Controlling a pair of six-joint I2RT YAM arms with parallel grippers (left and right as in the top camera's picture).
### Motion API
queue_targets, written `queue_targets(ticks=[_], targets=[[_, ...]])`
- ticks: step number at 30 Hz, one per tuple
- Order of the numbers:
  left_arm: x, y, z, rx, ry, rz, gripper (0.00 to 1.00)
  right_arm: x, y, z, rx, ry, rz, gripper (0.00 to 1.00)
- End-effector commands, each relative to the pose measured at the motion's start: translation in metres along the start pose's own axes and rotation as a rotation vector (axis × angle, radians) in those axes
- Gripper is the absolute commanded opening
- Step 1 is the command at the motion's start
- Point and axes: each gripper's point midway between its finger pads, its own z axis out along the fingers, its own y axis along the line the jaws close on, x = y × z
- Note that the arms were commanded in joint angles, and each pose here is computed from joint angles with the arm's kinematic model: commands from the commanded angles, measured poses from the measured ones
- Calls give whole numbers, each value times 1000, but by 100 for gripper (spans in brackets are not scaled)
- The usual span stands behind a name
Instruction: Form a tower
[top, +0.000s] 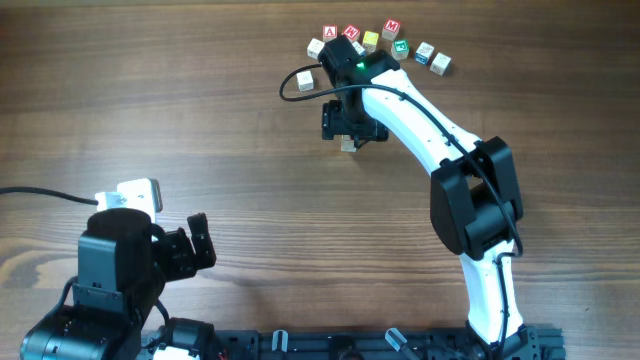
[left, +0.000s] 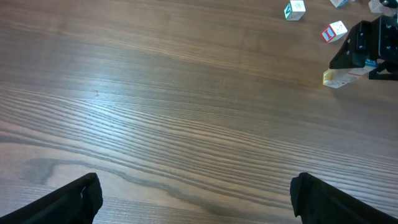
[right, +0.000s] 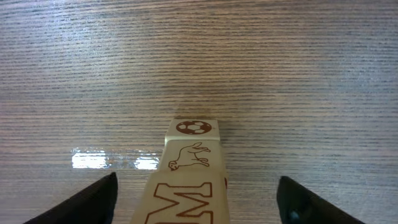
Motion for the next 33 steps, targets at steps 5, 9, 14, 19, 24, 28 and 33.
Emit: queue_targets(ticks=[5,9,14,19,24,28,33], targets=[[-1,3,-1,-11,-10,-12,100,0,15,20,-27,-23,10,89],[-1,3,-1,-11,-10,-12,100,0,15,20,-25,-21,4,86],[-1,3,-1,-12,-10,-12,100,9,10,32,-11,2,5,84],[-1,3,-1,-12,-10,-12,100,9,10,35,-8,6,5,76],[-1,3,-1,-11,-10,-12,100,13,10,45,-12,30,5,66],[-1,3,-1,-11,-10,-12,100,13,10,45,-12,31,5,58],[-1,3,-1,-12,-10,-12,100,14,10,44,-12,36,4,48]])
